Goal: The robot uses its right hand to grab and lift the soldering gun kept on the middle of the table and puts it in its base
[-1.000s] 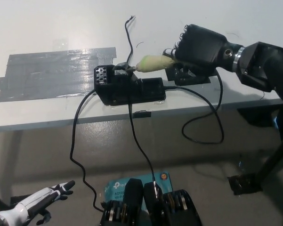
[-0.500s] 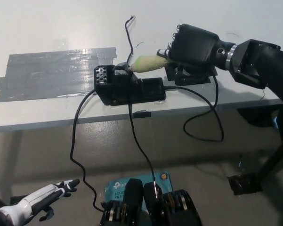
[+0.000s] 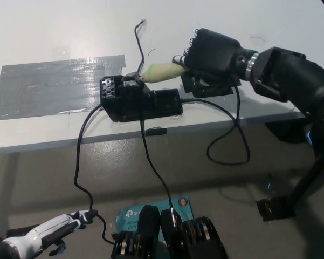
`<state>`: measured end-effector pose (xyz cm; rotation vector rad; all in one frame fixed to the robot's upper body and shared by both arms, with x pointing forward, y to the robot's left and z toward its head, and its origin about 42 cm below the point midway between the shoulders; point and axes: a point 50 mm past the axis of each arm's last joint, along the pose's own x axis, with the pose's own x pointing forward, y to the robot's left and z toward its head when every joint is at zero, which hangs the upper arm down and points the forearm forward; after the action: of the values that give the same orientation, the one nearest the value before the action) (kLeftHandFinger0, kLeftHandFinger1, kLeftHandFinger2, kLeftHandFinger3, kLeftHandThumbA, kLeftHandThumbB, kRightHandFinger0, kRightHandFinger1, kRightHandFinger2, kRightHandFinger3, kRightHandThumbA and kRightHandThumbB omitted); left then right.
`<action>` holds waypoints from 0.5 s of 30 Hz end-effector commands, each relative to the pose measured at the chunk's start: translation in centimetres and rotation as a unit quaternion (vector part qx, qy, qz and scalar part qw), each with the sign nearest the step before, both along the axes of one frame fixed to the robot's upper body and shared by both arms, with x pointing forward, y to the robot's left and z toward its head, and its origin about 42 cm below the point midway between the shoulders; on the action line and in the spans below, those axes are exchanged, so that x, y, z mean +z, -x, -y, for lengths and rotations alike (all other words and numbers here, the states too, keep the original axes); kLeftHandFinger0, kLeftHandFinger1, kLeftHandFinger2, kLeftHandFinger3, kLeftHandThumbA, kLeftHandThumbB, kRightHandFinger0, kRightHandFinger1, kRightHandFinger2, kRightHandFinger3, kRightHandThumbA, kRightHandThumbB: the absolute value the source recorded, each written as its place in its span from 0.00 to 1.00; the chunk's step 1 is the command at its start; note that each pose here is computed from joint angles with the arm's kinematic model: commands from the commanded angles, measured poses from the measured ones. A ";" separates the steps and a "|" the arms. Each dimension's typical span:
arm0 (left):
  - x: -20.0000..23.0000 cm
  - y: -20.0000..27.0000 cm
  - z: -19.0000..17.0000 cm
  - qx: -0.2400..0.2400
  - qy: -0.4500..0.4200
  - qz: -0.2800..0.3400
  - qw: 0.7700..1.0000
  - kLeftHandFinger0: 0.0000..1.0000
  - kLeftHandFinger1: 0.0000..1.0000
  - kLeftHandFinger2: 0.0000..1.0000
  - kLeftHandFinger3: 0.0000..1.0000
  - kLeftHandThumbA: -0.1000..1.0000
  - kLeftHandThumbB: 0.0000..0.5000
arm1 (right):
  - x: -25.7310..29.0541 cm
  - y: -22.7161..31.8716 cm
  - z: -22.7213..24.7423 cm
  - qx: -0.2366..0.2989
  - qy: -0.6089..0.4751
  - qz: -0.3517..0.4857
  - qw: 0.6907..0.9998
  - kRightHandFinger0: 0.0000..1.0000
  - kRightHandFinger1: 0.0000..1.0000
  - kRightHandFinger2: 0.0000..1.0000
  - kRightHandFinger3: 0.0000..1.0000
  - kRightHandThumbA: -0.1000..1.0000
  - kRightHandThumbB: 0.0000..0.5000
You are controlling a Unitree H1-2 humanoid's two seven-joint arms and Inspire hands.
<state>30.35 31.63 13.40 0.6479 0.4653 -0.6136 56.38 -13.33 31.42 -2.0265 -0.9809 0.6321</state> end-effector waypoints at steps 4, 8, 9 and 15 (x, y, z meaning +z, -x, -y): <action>1.2 -0.6 0.1 -0.013 -0.011 0.010 1.000 1.00 1.00 1.00 1.00 1.00 0.59 | 4.7 -0.2 -4.8 0.044 -0.004 0.046 0.998 0.00 0.00 0.45 0.35 0.10 0.35; 1.2 -0.5 0.1 -0.015 -0.013 0.008 1.000 1.00 1.00 1.00 1.00 1.00 0.61 | 5.3 -0.2 -5.2 0.039 0.002 0.042 0.998 0.00 0.00 0.47 0.44 0.07 0.38; 1.2 -0.5 0.1 -0.016 -0.014 0.008 1.000 1.00 1.00 1.00 1.00 1.00 0.61 | 5.5 -0.2 -5.4 0.040 0.000 0.042 0.998 0.00 0.00 0.49 0.44 0.07 0.36; 1.5 -0.8 0.3 -0.023 -0.014 0.009 1.000 1.00 1.00 1.00 1.00 1.00 0.55 | 6.0 -0.2 -4.8 0.046 0.013 0.053 0.997 0.00 0.02 0.50 0.40 0.12 0.39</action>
<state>30.54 31.44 13.56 0.6650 0.4629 -0.6246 56.80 -11.87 32.88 -2.0792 -0.9979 0.6410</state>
